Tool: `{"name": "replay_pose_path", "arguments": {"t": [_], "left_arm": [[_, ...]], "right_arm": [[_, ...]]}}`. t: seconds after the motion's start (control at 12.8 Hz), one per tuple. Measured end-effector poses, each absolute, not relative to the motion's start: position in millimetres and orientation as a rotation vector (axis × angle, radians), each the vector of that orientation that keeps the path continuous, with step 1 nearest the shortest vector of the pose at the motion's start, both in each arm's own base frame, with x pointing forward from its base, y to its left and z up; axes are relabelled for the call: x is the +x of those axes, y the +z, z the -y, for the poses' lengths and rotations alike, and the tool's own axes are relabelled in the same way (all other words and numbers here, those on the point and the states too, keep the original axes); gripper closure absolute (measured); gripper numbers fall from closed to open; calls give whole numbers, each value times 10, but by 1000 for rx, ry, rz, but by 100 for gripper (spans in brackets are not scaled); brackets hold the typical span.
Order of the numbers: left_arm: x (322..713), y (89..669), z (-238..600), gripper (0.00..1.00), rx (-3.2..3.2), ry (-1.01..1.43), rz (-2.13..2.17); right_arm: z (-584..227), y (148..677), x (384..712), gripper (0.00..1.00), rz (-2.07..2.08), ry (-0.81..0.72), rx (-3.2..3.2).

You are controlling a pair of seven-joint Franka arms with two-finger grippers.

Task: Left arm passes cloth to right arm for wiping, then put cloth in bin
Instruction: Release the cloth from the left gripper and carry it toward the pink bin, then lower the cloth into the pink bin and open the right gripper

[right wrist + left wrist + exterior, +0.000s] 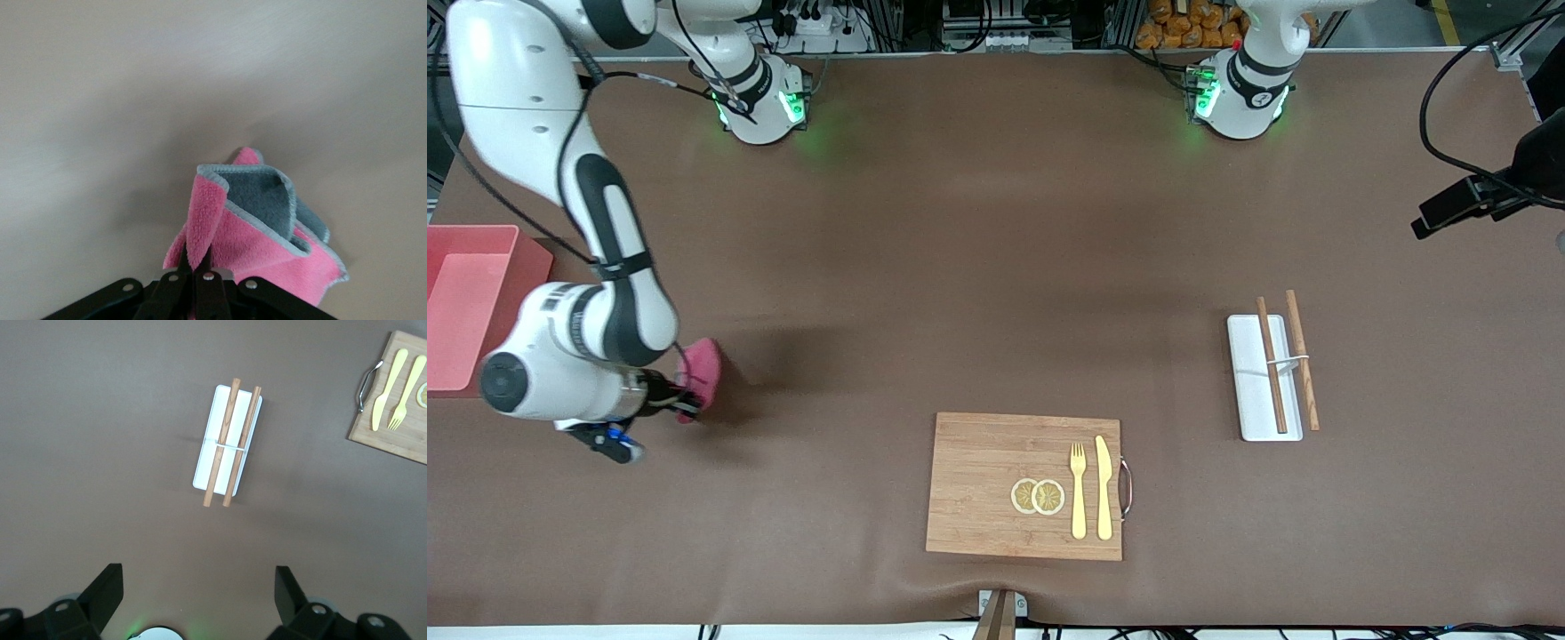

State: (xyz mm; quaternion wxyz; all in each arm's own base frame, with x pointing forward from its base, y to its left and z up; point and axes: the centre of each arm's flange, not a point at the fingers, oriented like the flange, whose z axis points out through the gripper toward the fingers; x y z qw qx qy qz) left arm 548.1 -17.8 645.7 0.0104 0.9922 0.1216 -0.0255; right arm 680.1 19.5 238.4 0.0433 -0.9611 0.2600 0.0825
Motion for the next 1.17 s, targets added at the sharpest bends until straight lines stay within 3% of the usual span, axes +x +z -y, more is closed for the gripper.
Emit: {"name": "replay_pose_path", "arguments": {"t": [0.31, 0.55, 0.86, 1.17], "left_arm": [[5451, 6462, 247, 0, 3104, -64, -361], [5456, 6468, 280, 0, 3111, -51, -351], [5462, 6469, 291, 0, 3113, -43, -347], [5463, 6467, 295, 0, 3170, -32, -267]], "right_arm": [[-1207, 2803, 6911, 98, -911, 187, -2868], [-1211, 3603, 6900, 98, -854, 125, -2857], [-211, 4628, 6589, 98, -575, 164, -2937], [1554, 5036, 6098, 98, -375, 195, -2976]]}}
